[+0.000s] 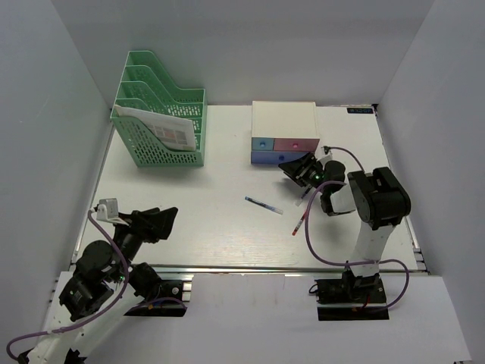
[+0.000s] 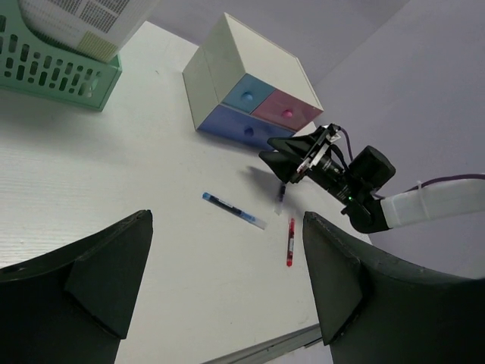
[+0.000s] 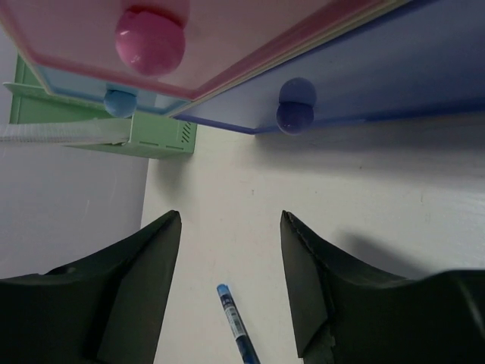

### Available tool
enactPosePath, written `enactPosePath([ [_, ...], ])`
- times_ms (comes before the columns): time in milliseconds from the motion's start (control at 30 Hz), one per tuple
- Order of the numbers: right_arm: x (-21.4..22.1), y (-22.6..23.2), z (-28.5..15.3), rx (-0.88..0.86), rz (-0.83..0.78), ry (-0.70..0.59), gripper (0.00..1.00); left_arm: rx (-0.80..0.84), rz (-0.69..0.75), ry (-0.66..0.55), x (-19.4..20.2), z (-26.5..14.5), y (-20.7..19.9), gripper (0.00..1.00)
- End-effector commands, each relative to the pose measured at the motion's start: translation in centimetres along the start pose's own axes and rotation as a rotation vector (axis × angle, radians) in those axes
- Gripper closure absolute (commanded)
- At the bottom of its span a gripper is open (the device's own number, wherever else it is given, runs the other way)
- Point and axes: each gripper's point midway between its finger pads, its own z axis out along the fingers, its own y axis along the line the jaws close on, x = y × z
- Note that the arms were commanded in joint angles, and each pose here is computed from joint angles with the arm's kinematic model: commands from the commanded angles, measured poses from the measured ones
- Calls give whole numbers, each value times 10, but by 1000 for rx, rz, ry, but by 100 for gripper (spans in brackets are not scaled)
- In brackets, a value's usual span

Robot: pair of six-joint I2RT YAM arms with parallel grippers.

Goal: Organize the desk

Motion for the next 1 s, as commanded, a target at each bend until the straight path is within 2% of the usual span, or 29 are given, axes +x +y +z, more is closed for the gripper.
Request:
enactPosePath([
  [0,-16,13,16,-48,-22,-84,41,29,27,12,1,-3,-3,10],
  [67,-13,11,21,-45,-15,-80,47,47,33,20,3,-3,-7,10],
  [267,-18,4,34,-16,-6,-129,50,60,34,15,2,-4,-8,10],
  [667,-18,-14,46,8,24,-153,48,65,37,18,2,-4,-9,10],
  [967,-21,-15,56,-27,28,-162,50,50,38,16,2,-3,-7,10],
])
